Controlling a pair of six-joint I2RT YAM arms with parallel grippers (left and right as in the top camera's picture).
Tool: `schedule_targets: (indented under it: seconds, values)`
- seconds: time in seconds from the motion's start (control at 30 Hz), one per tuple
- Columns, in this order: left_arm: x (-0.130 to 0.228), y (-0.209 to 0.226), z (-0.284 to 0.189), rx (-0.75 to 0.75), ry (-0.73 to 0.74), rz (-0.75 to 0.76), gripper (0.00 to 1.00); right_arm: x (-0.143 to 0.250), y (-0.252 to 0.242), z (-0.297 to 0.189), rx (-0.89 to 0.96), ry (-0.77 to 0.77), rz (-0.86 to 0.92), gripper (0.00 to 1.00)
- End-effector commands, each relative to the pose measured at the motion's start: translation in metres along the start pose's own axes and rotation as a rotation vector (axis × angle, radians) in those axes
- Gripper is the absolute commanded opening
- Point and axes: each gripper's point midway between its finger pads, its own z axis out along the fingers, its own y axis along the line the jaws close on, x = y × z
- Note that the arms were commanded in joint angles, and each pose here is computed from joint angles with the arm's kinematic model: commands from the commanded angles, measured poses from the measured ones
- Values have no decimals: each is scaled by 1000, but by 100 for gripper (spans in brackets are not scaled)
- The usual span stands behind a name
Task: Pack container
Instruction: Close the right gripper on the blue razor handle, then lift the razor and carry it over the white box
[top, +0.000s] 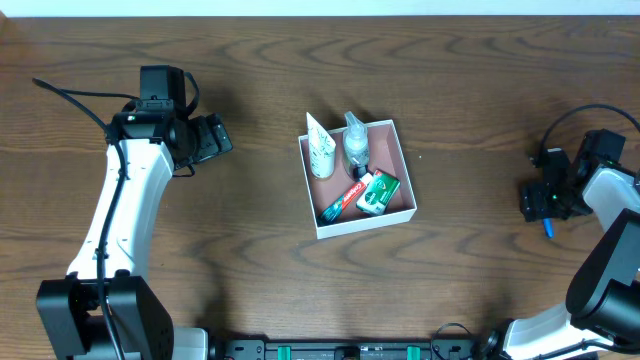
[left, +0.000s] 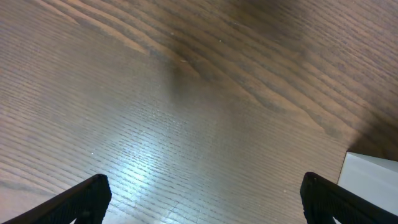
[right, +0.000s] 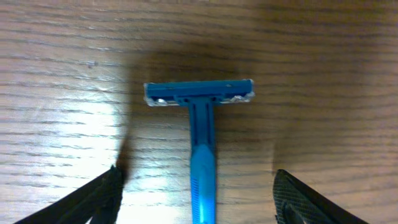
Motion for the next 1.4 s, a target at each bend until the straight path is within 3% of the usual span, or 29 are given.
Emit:
schedule_targets:
  seconds: [0.0, 0.13, 0.4, 0.77, 1.03, 1.2, 1.37]
  values:
    - [-1, 1, -2, 0, -6, 5, 98, 1, 12, 5, -54, -9, -6, 75]
    - [-1, 1, -2, 0, -6, 5, 98, 3, 13, 5, -59, -3, -6, 72]
    - [-1, 1, -2, 0, -6, 5, 98, 3, 13, 5, -60, -3, 3, 49]
    - [-1, 1, -2, 0, -6, 5, 98, -5, 9, 4, -45, -28, 74, 1]
    - [-1, 1, -2, 0, -6, 5, 98, -30, -3, -14, -31, -78, 178, 1]
    - [-1, 1, -2, 0, -6, 5, 98, -83, 3, -57, -137, -201, 218, 1]
    - [-1, 1, -2, 0, -6, 5, 98, -140, 41, -127, -324, -334, 152, 1]
